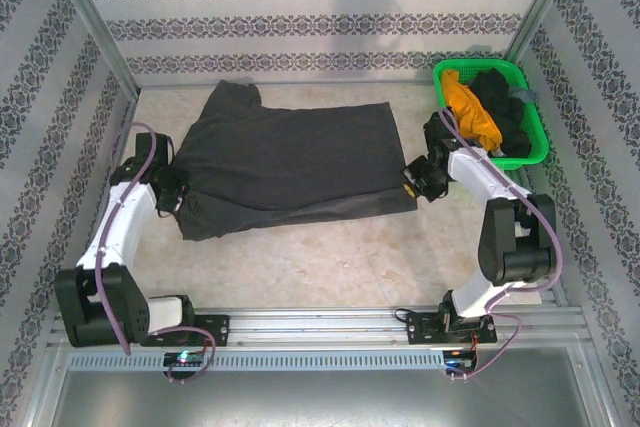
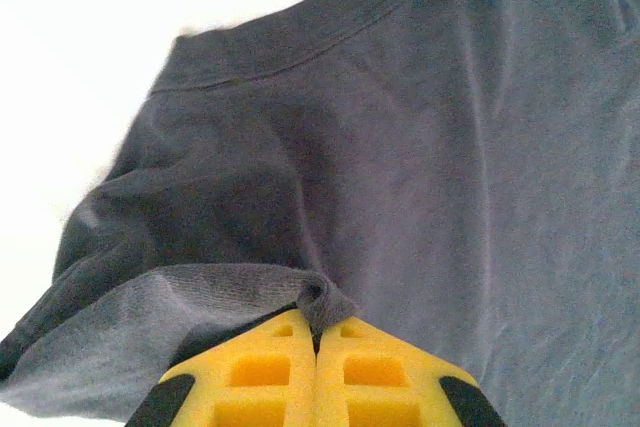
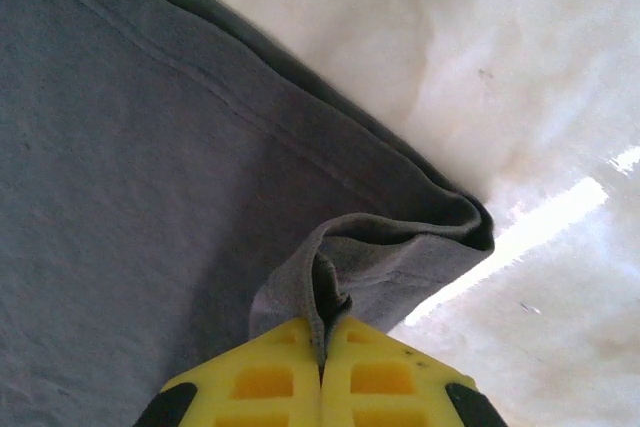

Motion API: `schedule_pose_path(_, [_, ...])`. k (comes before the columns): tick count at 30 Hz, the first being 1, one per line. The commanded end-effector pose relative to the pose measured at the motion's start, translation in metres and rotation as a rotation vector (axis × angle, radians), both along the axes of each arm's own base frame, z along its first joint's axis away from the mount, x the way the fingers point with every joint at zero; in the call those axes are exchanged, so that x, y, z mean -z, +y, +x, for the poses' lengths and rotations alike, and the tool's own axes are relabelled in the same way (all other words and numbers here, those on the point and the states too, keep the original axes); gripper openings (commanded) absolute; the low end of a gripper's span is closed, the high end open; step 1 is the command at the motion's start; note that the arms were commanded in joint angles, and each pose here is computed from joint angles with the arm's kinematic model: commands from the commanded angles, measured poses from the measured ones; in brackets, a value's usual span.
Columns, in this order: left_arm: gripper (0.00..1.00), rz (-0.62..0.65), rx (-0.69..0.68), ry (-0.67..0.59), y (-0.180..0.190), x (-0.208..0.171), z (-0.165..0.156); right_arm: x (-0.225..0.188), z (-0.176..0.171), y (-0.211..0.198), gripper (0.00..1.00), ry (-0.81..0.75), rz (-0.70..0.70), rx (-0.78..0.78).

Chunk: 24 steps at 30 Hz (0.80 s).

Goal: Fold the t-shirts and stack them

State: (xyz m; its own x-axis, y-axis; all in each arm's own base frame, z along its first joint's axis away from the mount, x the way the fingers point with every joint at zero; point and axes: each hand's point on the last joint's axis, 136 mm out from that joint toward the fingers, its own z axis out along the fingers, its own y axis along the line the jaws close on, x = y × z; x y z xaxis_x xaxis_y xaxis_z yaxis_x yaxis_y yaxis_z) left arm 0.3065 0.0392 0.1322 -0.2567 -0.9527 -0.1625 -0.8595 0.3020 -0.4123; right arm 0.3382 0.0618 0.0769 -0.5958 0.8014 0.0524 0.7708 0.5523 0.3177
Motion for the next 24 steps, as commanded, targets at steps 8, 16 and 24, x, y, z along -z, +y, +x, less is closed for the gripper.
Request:
schedule_pose_path(8, [0.00,0.096,0.079,-0.065,0.017,-0.009,0.060,0.004,0.037,-0.001,0.00,0.016,-0.012,0.015])
schedule_pose_path(16, [0.00,0.093,0.142,-0.114,0.018,-0.005,0.097,0.014,0.054,-0.001,0.00,0.028,-0.015,0.019])
schedule_pose_path(24, [0.00,0.120,0.194,-0.123,0.020,0.003,0.116,0.025,0.068,0.004,0.00,0.032,0.007,0.009])
